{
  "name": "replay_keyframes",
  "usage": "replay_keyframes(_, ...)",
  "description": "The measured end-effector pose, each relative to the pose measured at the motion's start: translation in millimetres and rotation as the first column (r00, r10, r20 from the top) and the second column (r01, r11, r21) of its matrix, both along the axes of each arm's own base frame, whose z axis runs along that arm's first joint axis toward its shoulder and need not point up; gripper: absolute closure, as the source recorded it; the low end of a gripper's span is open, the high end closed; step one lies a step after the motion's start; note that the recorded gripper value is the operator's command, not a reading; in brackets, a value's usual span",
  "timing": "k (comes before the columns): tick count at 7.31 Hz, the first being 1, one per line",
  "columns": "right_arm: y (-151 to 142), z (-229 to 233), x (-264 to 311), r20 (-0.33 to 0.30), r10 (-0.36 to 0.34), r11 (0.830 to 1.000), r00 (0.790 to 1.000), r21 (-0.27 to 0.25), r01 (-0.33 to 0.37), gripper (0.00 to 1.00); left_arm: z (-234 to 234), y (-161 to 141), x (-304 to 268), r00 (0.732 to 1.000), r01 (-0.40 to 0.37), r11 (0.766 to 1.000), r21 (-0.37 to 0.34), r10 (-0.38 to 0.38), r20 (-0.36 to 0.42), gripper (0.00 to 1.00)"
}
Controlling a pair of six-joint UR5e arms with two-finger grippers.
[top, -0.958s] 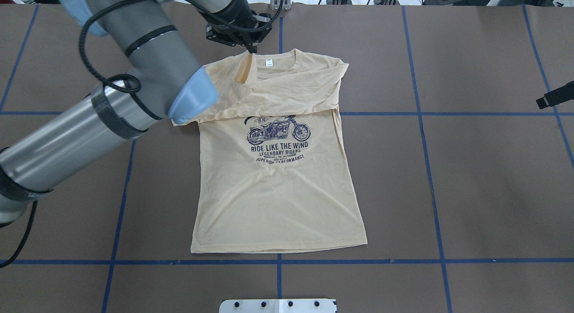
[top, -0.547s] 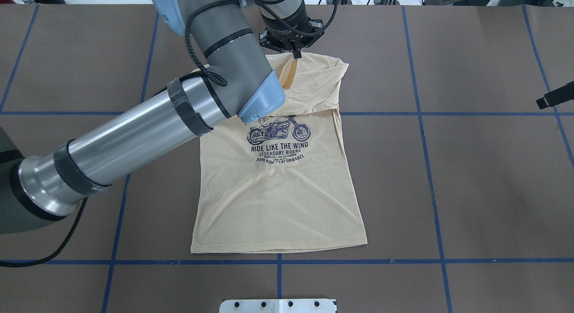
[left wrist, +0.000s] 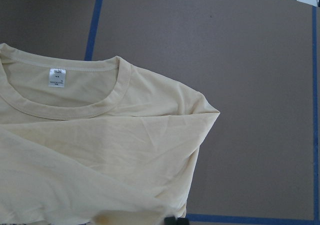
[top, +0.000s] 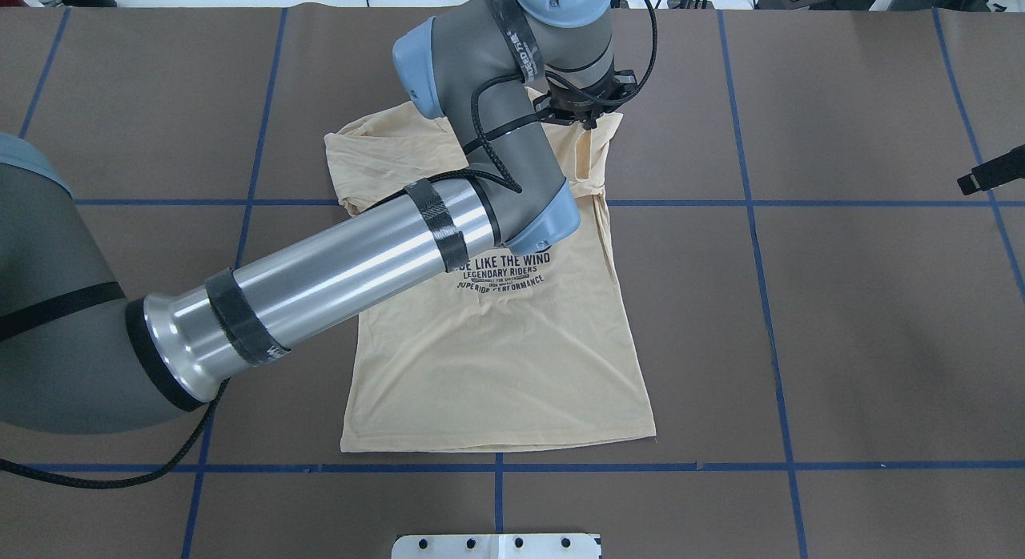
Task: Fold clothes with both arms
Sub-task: 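Carry the grasped sleeve with the left gripper across the shirt body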
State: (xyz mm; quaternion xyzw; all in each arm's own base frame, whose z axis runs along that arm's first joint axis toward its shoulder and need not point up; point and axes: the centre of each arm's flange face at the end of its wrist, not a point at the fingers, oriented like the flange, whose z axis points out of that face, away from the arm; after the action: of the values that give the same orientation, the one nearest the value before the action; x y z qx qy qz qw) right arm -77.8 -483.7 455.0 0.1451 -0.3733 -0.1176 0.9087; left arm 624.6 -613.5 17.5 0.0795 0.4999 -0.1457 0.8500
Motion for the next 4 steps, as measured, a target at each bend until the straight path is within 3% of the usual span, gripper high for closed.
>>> replay_keyframes(1, -0.3, 0.3, -0.1, 0.0, 0.0, 1.0, 1.0, -0.001, 0.0, 0.0, 0.6, -0.9, 13.2, 0.999, 0.033, 0.999, 0.008, -0.033, -0.02, 0.29)
replay_keyframes(3, -0.8, 0.2, -0.3, 0.001, 0.0, 1.0, 1.0, -0.002, 0.0, 0.0, 2.1, 2.7, 25.7, 0.998, 0.047, 0.999, 0.027, -0.046, -0.046, 0.0)
replay_keyframes(4, -1.3, -0.4, -0.5, 0.001, 0.0, 1.0, 1.0, -0.001, 0.0, 0.0, 3.2, 3.4, 27.7, 0.998, 0.042, 0.998, 0.04, -0.04, -0.045, 0.0)
